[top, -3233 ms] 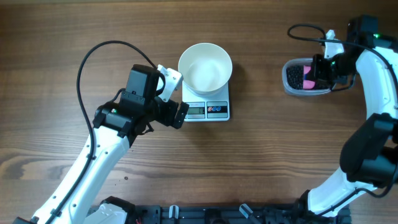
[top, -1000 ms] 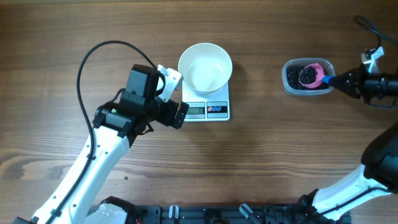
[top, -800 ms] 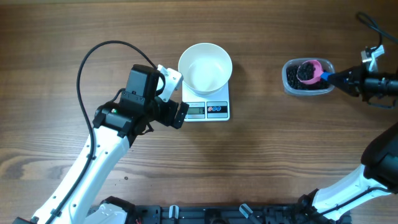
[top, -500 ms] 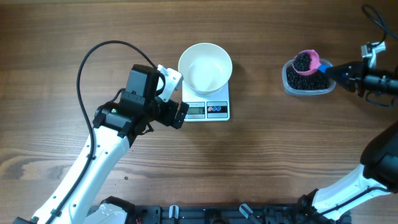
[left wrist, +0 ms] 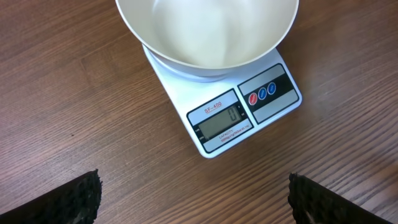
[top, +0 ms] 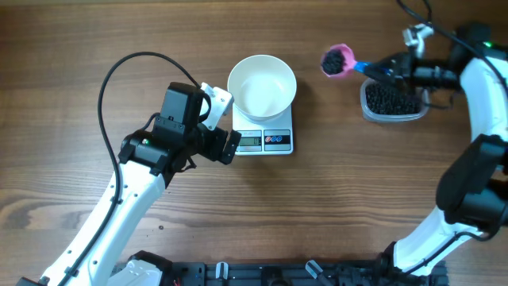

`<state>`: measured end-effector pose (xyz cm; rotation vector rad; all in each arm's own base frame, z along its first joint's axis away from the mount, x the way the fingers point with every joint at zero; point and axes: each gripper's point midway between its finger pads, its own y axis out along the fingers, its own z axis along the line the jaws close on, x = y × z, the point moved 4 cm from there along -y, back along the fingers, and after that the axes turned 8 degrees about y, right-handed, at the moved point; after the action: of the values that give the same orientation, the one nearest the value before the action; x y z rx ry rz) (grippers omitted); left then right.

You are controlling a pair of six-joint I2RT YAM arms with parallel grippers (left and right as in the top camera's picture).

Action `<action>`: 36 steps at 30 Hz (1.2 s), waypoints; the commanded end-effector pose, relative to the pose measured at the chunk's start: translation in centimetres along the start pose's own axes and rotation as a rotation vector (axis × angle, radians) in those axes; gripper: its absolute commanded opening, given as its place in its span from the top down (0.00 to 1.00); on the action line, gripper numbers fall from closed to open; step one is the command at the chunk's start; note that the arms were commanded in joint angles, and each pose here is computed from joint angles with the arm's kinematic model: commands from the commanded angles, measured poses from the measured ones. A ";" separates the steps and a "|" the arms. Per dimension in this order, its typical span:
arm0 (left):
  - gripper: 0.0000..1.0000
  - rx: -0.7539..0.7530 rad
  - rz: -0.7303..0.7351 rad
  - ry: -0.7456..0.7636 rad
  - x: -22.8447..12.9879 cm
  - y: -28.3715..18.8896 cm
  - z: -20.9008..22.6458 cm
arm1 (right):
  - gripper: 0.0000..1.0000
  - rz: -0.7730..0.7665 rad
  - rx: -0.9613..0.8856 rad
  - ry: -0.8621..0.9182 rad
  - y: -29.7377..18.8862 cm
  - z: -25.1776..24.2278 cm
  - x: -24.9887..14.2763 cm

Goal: Scoop item into bowl and weigh 150g on scale
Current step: 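Lift the filled scoop out of the tub toward the bowl, then tip the pink scoop over the white bowl to pour beans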

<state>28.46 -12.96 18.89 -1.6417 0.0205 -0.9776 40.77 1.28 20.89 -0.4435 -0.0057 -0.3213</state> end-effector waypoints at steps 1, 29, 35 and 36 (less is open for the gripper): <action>0.00 0.010 -0.003 0.008 -0.2 -0.2 0.2 | 0.96 0.052 0.077 0.005 2.1 3.2 -0.1; 0.00 0.010 -0.003 0.008 -0.2 -0.2 0.2 | 0.96 0.129 -0.483 -0.328 11.5 8.3 -4.2; 0.00 0.010 -0.003 0.008 -0.2 -0.2 0.2 | 0.96 0.114 -0.620 -0.399 12.7 7.9 -4.9; 0.00 0.010 -0.004 0.008 -0.2 -0.2 0.2 | 0.96 0.109 -0.642 -0.411 12.9 7.9 -4.9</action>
<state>28.46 -12.96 18.89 -1.6419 0.0205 -0.9769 39.99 17.19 22.33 -1.0087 -0.2097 -0.0890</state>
